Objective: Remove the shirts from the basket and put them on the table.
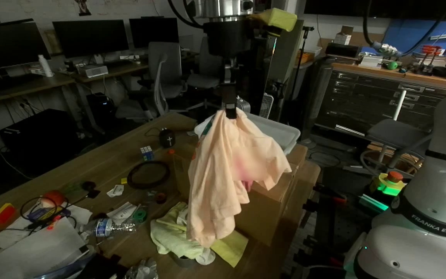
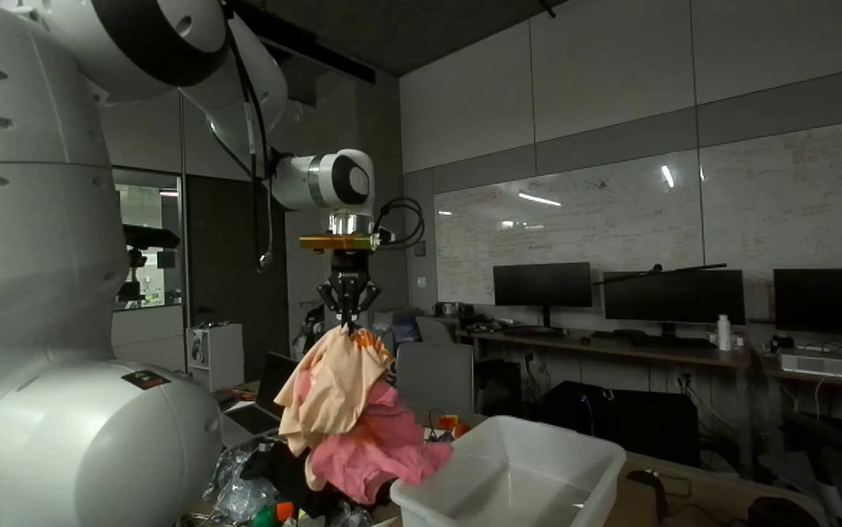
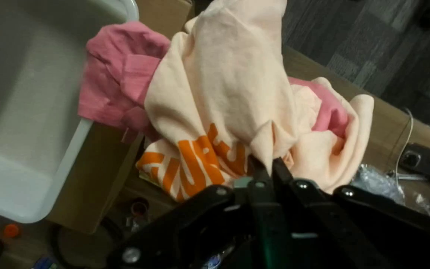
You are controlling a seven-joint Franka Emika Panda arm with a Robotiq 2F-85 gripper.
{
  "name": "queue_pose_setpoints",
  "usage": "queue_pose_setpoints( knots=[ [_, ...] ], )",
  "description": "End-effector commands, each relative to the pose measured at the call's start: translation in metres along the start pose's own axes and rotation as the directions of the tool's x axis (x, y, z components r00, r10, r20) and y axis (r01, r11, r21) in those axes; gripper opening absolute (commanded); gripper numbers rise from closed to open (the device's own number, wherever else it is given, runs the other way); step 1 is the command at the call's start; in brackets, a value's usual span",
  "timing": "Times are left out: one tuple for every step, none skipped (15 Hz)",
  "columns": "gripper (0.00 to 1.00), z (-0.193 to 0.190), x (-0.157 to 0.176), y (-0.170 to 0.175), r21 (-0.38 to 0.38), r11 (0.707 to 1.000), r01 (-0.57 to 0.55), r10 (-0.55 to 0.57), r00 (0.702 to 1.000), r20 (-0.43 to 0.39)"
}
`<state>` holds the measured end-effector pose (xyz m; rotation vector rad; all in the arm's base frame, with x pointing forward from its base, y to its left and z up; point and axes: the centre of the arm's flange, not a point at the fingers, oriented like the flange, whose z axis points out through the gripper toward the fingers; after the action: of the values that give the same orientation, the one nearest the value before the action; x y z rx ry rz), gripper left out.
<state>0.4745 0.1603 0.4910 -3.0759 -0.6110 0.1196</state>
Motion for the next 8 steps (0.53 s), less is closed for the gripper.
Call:
queue_pose_setpoints(
  knots=[
    [0.02,-0.016,0.023,-0.011,0.011,0.988,-0.151,0.151,0.98,-0.129],
    [0.02,-0.017,0.027,-0.013,0.012,0.982,-0.19,0.189,0.968,-0.165],
    [0.02,-0.018,0.029,-0.017,0.019,0.974,-0.226,0.226,0.953,-0.201],
    [0.02,-0.02,0.032,-0.021,0.027,0.965,-0.262,0.26,0.936,-0.236],
    [0.02,-0.022,0.034,-0.025,0.037,0.955,-0.295,0.293,0.916,-0.273],
    [0.02,-0.025,0.036,-0.031,0.048,0.945,-0.325,0.323,0.894,-0.31],
    [0.02,-0.028,0.038,-0.038,0.057,0.934,-0.354,0.351,0.87,-0.346],
    [0.02,-0.031,0.04,-0.045,0.067,0.928,-0.367,0.365,0.854,-0.372]
  ],
)
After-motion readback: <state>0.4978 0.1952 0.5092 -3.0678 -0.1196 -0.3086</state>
